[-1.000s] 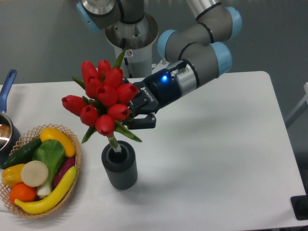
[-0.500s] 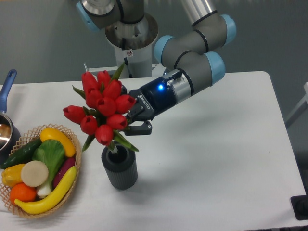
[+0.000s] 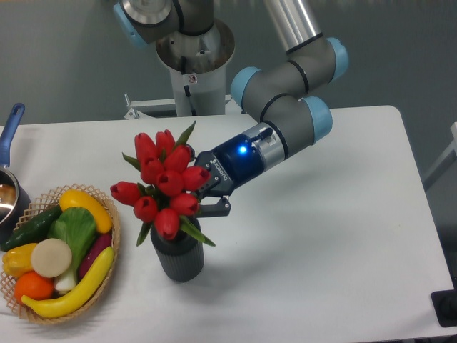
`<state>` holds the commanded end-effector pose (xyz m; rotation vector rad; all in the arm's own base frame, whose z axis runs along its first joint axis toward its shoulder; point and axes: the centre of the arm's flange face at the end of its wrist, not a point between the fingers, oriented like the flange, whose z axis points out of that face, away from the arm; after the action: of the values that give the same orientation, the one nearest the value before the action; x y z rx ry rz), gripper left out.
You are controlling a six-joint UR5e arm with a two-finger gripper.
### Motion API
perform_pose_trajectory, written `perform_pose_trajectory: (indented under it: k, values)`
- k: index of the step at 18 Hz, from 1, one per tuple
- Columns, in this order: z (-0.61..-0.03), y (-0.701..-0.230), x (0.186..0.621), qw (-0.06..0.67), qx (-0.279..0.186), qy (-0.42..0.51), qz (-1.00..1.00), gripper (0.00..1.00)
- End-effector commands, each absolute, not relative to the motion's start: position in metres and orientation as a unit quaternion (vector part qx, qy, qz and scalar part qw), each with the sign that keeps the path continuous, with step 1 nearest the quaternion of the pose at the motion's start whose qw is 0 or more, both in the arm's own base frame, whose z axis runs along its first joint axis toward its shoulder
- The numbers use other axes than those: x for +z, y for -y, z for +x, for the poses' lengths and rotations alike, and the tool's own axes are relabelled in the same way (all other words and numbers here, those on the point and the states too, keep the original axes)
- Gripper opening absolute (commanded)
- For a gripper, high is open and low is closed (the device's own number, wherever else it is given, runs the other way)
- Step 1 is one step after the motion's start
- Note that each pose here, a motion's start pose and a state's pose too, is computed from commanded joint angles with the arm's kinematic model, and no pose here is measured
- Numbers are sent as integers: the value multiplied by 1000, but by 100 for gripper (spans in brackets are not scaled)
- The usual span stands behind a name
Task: Insert the flowers into the vase
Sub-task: 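Lower the tulip stems into the vase opening, then open the gripper to release the tulips in the vase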
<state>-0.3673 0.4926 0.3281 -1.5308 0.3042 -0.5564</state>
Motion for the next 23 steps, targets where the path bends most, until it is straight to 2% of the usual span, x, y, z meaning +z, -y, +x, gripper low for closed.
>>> perform_pose_trajectory:
  k: [10, 14, 17, 18, 19, 20, 22, 23]
  values:
    - [-375, -484, 269, 671, -237, -127, -691, 30]
    - [-372, -482, 257, 672, -236, -128, -690, 30]
    - [-371, -483, 252, 671, -235, -130, -691, 34]
    - [-370, -482, 250, 671, -235, -130, -691, 40]
    - [-371, -482, 250, 672, -232, -132, -690, 52]
    - [-371, -482, 250, 674, -229, -135, -690, 74]
    - [-373, -480, 251, 675, -226, -135, -689, 83]
    - [-373, -480, 252, 675, -226, -135, -689, 92]
